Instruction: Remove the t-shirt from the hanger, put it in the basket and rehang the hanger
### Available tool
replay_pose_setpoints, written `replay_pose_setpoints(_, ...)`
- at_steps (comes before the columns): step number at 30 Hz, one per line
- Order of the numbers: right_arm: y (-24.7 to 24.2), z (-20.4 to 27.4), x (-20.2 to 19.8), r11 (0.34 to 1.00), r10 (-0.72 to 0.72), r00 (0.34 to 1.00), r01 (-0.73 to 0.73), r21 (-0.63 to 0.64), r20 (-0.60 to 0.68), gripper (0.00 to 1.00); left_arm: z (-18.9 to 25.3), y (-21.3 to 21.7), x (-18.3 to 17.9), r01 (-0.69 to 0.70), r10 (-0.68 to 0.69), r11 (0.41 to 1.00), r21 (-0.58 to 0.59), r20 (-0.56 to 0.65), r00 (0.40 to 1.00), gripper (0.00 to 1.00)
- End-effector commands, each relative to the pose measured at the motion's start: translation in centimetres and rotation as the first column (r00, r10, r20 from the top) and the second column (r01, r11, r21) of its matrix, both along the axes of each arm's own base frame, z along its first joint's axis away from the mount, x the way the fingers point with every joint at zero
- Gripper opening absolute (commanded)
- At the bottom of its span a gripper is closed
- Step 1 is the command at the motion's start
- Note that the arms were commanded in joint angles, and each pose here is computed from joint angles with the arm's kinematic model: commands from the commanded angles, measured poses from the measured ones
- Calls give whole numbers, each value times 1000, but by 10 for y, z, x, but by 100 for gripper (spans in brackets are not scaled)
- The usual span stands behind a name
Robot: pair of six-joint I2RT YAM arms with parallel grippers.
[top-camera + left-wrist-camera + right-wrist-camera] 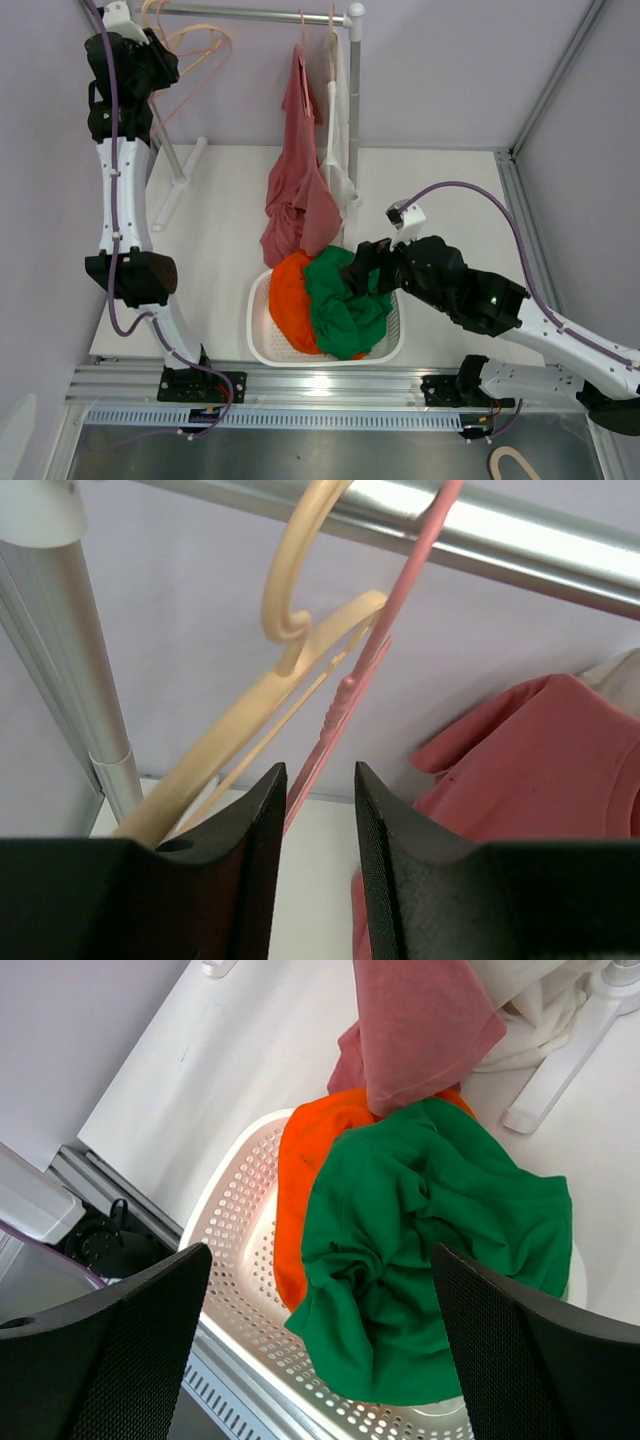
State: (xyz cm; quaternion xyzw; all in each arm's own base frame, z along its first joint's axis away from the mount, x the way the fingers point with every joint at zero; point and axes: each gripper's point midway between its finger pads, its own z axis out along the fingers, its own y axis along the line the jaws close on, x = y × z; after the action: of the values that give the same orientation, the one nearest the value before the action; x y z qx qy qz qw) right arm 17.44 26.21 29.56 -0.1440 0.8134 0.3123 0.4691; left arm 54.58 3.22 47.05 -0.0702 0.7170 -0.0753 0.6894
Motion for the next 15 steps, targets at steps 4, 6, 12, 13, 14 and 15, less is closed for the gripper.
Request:
replay_pose_setpoints(4, 19, 3, 3, 999, 42, 999, -43, 29, 11, 96, 96, -15, -67, -36, 27, 999, 38, 216, 976, 42)
replay_pose_setpoints(6, 21, 0, 2, 999, 48, 999, -48, 26, 5, 96, 113, -28, -82, -35, 13, 996, 80, 257, 966, 57)
replay_pose_setpoints(12, 23, -5, 2, 998, 52, 999, -52, 33, -3, 96, 157, -69, -134, -6, -40, 992, 122, 363, 931, 66)
replay_pose_setpoints(13, 24, -6, 2, 998, 51, 999, -51, 33, -5, 96, 161, -75, -140, 18, -61, 993, 118, 372, 926, 66)
replay_pose_setpoints(14, 24, -7, 1, 998, 54, 999, -53, 35, -7, 96, 162, -88, -144, 66, -101, 992, 106, 375, 922, 66)
replay_pose_setpoints(15, 24, -9, 1, 998, 53, 999, -53, 37, -12, 96, 164, -92, -147, 78, -111, 992, 100, 380, 918, 66)
